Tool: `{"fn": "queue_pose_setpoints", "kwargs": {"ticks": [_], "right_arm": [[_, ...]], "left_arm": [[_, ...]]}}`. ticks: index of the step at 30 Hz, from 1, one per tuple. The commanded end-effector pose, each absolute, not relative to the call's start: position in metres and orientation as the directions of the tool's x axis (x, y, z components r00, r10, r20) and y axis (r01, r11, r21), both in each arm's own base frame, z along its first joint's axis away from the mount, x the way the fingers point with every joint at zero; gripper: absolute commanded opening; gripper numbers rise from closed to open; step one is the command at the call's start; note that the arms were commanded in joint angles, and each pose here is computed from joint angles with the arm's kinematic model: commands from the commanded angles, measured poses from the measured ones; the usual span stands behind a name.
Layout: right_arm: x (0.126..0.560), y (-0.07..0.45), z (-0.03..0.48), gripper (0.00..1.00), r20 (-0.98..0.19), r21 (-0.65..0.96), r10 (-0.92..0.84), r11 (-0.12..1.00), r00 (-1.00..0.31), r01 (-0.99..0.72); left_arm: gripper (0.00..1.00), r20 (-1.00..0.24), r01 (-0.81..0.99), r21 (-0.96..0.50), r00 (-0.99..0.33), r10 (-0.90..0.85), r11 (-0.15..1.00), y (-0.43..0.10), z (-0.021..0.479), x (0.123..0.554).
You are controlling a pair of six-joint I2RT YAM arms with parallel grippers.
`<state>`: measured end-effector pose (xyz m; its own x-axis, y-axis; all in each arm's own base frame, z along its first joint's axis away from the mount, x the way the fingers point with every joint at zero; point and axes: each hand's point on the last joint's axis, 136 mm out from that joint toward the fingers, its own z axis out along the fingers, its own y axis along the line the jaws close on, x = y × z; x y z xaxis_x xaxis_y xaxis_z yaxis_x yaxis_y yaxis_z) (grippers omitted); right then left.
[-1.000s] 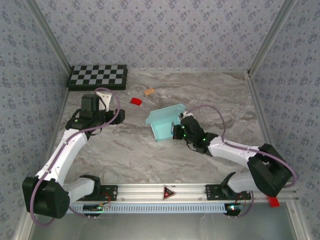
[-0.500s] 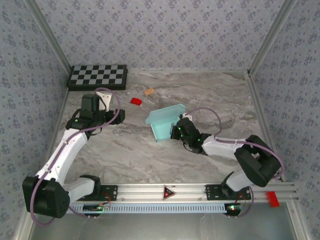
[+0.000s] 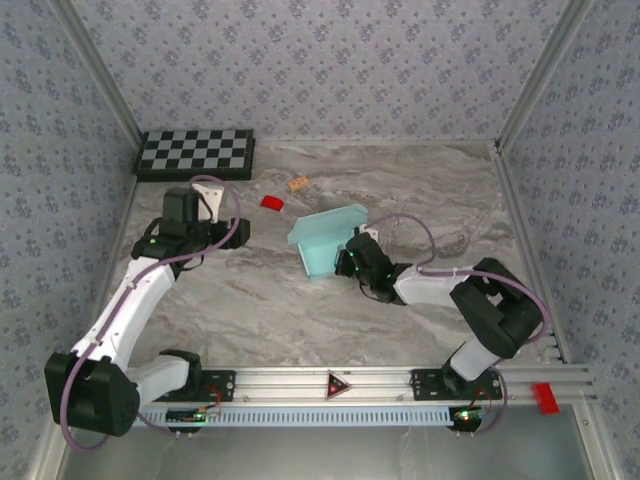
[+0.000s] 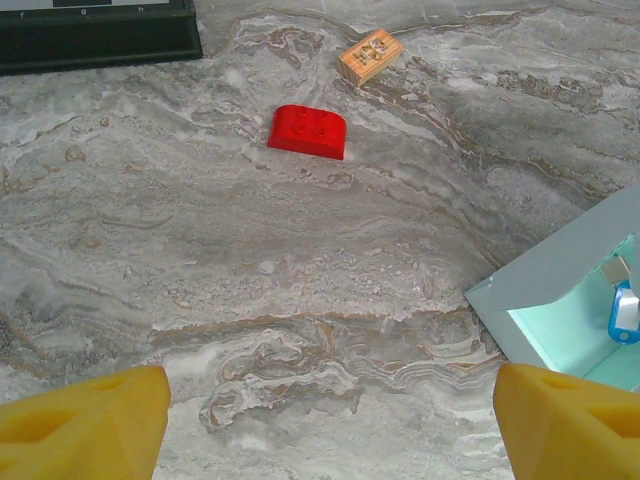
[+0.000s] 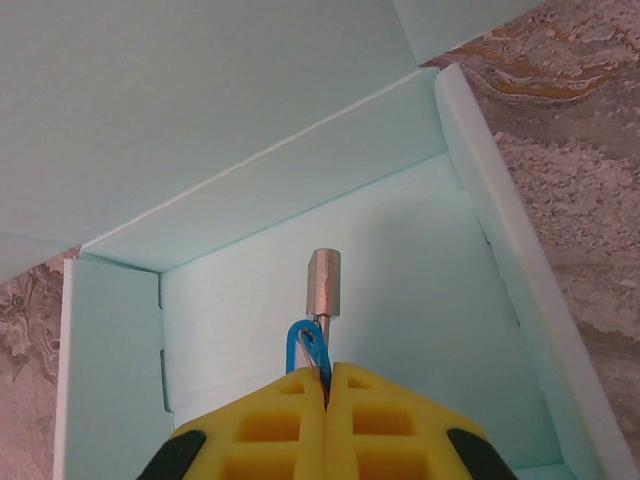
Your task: Fold the paper box
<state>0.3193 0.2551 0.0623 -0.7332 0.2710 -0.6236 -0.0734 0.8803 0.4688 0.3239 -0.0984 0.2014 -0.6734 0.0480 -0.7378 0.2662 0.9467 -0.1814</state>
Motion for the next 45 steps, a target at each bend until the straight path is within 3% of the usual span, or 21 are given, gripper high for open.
{"fn": "queue_pose_setpoints", "kwargs": {"ticks": [1, 5, 12, 28, 35, 40, 45], "right_arm": [[0.322, 0.260, 0.064, 0.09, -0.618, 0.478, 0.281, 0.876, -0.734, -0.066], [0.322, 0.258, 0.068, 0.22, -0.626, 0.466, 0.277, 0.882, -0.729, -0.066], [0.321, 0.249, 0.080, 0.27, -0.647, 0.450, 0.279, 0.891, -0.710, -0.060], [0.307, 0.210, 0.112, 0.34, -0.728, 0.239, 0.092, 0.963, -0.680, -0.125], [0.301, 0.171, 0.107, 0.34, -0.726, 0.149, 0.062, 0.986, -0.685, -0.068], [0.297, 0.140, 0.089, 0.35, -0.691, 0.143, 0.105, 0.990, -0.715, 0.007], [0.299, 0.122, 0.059, 0.34, -0.586, 0.169, 0.147, 0.984, -0.797, 0.058]], "left_arm": [[0.84, -0.745, 0.285, -0.184, -0.665, 0.056, 0.941, -0.100, 0.206, 0.325], [0.84, -0.745, 0.285, -0.182, -0.665, 0.057, 0.941, -0.100, 0.206, 0.325], [0.84, -0.745, 0.287, -0.183, -0.664, 0.057, 0.940, -0.100, 0.206, 0.326], [0.84, -0.725, 0.285, -0.243, -0.688, 0.022, 0.927, -0.110, 0.211, 0.325], [0.84, -0.700, 0.244, -0.294, -0.714, -0.034, 0.924, -0.112, 0.208, 0.319], [0.84, -0.683, 0.226, -0.336, -0.727, -0.071, 0.914, -0.118, 0.201, 0.313], [0.84, -0.685, 0.254, -0.332, -0.727, -0.047, 0.909, -0.133, 0.195, 0.306]]}}
